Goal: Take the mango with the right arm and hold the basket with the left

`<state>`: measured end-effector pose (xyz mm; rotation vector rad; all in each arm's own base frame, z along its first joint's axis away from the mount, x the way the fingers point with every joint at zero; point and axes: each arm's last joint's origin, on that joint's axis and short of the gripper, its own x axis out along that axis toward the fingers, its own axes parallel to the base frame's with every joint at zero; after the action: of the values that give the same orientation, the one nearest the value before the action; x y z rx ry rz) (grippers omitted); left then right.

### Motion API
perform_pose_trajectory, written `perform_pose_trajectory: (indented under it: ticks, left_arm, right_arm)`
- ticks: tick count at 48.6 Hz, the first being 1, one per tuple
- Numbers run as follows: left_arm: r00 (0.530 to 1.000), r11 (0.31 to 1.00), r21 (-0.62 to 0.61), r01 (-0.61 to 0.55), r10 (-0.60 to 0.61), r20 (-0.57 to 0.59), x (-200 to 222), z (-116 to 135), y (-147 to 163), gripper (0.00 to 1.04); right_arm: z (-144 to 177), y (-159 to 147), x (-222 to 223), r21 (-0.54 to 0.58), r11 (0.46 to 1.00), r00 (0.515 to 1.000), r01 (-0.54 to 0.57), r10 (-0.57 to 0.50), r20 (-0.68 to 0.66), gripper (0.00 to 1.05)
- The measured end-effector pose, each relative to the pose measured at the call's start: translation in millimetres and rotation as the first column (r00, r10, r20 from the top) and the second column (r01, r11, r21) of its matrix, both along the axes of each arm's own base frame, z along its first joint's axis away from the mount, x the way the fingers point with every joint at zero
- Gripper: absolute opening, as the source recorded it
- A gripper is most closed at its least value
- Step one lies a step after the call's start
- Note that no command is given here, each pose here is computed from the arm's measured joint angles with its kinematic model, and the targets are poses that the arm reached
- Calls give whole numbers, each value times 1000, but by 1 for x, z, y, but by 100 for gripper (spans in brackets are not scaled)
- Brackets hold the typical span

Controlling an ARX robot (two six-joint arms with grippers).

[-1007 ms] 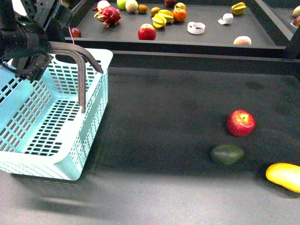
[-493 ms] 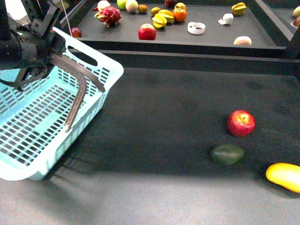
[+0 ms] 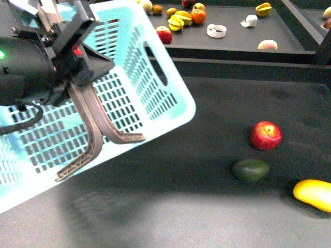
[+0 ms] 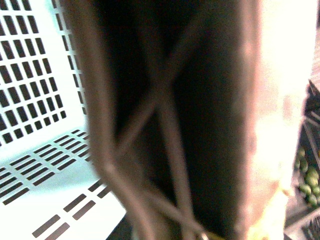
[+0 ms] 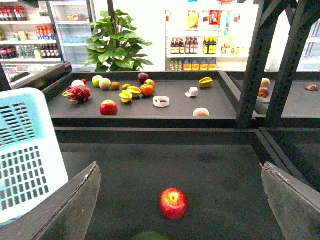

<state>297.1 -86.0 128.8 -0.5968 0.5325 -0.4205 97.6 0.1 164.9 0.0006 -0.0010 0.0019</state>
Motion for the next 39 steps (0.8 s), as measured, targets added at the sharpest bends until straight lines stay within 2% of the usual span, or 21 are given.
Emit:
perform_pose_trajectory:
  ticks: [6,11,27,39]
  left_arm:
    - [990,990,24,141,-141,27,-14,-4,-17,17]
    - [975,977,20,214,-215,51,-22,-4,-30,17]
    - [937,944,76,321,-328,117,-29,3,-63,17]
    - [941,947,101,305,-316,120,-30,1,-65,17]
  right_arm:
    - [0,0,0,0,1000,1000,0,0,0,96]
    - [0,0,0,0,1000,1000,0,0,0,96]
    - [0,0,0,0,1000,1000,0,0,0,96]
    - [0,0,0,0,1000,1000,0,0,0,96]
